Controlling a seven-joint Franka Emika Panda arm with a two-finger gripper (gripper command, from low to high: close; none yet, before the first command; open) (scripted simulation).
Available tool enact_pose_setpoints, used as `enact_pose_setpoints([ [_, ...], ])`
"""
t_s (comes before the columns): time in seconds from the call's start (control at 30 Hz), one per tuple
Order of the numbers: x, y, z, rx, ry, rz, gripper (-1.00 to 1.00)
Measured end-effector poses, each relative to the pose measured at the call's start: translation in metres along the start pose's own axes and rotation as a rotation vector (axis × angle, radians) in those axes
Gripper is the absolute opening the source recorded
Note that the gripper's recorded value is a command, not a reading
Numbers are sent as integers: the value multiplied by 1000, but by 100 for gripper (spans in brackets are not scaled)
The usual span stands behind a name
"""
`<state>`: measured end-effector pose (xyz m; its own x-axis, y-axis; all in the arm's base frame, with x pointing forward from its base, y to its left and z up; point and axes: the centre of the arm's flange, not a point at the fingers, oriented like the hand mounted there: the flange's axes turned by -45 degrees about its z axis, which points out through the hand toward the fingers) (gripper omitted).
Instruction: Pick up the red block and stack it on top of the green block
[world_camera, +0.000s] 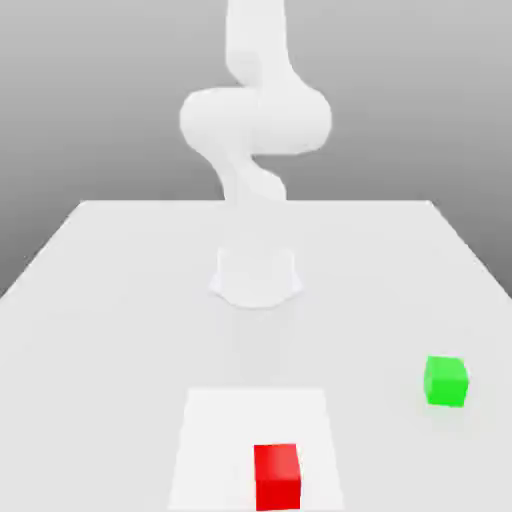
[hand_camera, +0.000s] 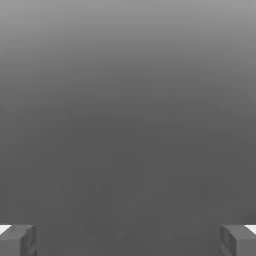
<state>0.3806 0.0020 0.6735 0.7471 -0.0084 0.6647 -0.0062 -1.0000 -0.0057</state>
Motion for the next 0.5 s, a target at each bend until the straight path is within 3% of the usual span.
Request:
enact_pose_setpoints([
  [0.23, -24, -6, 140, 1, -207, -19, 0],
  [0.5, -95, -12, 280, 6, -437, -40, 0],
])
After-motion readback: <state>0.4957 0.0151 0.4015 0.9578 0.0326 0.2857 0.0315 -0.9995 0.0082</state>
